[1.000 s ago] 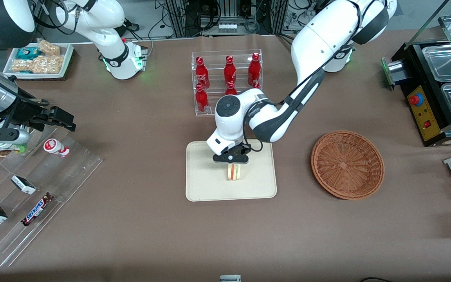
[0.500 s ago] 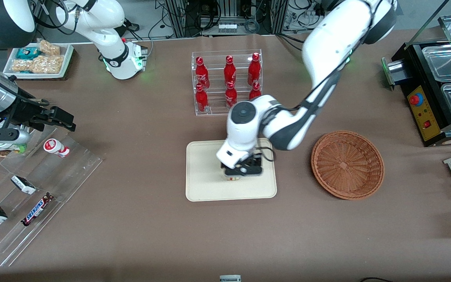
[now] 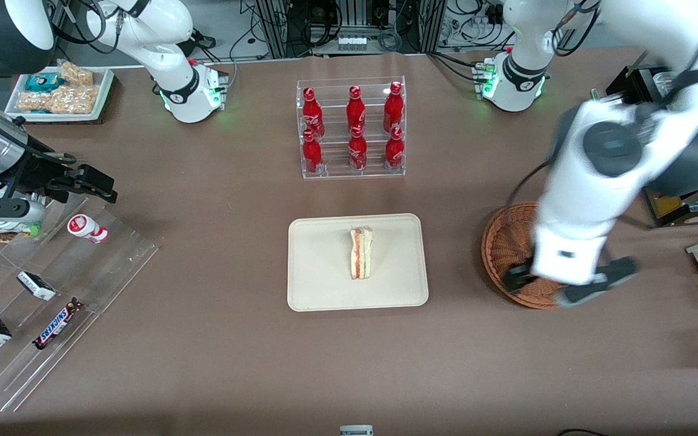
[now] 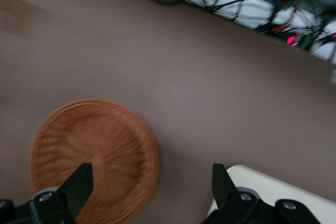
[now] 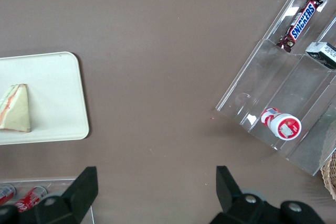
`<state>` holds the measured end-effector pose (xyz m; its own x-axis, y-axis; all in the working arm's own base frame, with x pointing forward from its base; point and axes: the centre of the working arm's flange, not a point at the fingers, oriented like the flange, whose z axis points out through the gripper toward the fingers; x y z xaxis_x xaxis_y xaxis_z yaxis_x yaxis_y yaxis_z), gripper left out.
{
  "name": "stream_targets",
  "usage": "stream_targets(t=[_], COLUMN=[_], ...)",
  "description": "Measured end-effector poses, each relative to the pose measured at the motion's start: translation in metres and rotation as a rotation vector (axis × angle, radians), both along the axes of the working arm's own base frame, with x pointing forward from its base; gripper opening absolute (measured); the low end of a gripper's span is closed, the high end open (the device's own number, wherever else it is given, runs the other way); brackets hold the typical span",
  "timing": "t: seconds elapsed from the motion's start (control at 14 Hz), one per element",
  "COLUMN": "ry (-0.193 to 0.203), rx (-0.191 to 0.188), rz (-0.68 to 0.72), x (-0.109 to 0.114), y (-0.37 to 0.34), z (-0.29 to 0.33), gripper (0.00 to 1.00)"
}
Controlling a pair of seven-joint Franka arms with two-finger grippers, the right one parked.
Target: Place sandwich from basket to tray
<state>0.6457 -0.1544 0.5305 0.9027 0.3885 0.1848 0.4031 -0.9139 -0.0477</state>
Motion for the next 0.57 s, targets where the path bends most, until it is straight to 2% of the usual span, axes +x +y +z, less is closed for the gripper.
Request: stream_targets(t=[0.14, 0.36, 0.57], ry=[0.056, 0.130, 0.191], rx=[0.009, -0.031, -0.023], rz=[-0.035, -0.152, -0.235], x=[-0.026, -0.078, -0.113], y=[0.041, 0.087, 0.113], z=[0.015, 0.035, 0.045], gripper=[1.00, 1.00, 1.00])
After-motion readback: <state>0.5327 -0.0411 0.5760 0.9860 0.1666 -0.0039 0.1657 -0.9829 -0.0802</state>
